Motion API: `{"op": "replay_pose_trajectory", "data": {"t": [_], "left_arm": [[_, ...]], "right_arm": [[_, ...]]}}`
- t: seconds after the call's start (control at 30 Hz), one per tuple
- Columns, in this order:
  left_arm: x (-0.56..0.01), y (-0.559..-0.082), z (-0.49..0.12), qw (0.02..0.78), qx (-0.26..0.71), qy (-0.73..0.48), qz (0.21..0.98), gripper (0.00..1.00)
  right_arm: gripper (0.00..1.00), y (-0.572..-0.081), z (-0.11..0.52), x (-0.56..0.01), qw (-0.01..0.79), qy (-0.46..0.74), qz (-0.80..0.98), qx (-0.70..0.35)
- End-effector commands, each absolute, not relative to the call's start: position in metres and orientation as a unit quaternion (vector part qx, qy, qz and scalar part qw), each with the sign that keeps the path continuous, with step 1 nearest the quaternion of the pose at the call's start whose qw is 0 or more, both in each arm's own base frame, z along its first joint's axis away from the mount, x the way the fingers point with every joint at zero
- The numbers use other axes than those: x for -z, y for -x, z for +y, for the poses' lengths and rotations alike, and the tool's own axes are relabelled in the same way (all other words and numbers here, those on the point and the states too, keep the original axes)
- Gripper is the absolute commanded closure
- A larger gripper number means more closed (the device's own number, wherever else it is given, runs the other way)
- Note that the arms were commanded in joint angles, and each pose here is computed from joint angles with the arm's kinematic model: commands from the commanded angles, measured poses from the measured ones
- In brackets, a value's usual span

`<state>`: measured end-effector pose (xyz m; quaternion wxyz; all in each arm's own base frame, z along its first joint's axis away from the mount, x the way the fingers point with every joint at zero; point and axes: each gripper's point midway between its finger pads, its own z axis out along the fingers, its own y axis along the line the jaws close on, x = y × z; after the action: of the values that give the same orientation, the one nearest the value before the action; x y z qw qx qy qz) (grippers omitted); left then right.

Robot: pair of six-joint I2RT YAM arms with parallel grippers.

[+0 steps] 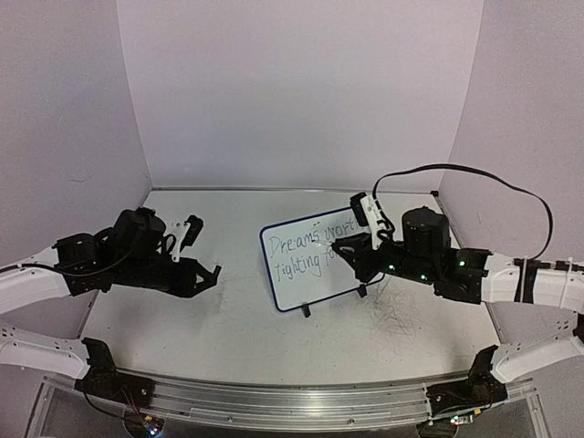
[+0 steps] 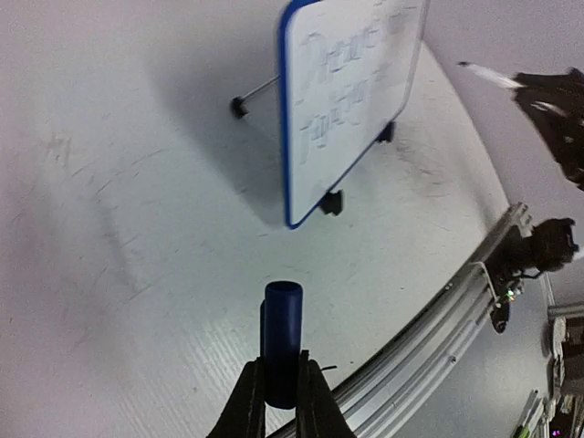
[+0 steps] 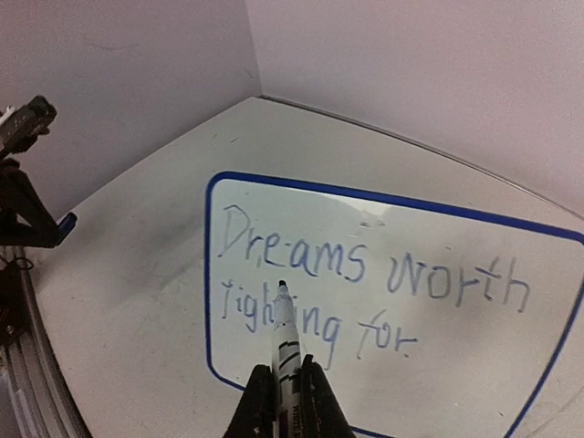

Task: Write a sentence on the whiteboard
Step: Insert the whiteboard marker without the cap into the pen cap.

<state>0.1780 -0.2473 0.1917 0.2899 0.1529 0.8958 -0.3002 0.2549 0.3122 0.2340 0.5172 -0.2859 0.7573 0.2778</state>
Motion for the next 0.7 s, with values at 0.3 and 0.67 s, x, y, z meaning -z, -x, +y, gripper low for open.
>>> {"op": "replay_pose_trajectory", "data": {"t": [0.3,0.67], "left_arm": [[-0.234,-0.155,-0.327,0.333,0.355,-0.506,0.712,1.0],[-0.22,-0.153,-0.33,0.328,0.344,-0.543,0.692,1.0]], "right_arm": [[1.0,-0.182,0.395,-0.251,0.37,0.501,0.636,-0.455],[1.0,-0.186,0.398,-0.241,0.354,0.521,0.645,-0.432]]}}
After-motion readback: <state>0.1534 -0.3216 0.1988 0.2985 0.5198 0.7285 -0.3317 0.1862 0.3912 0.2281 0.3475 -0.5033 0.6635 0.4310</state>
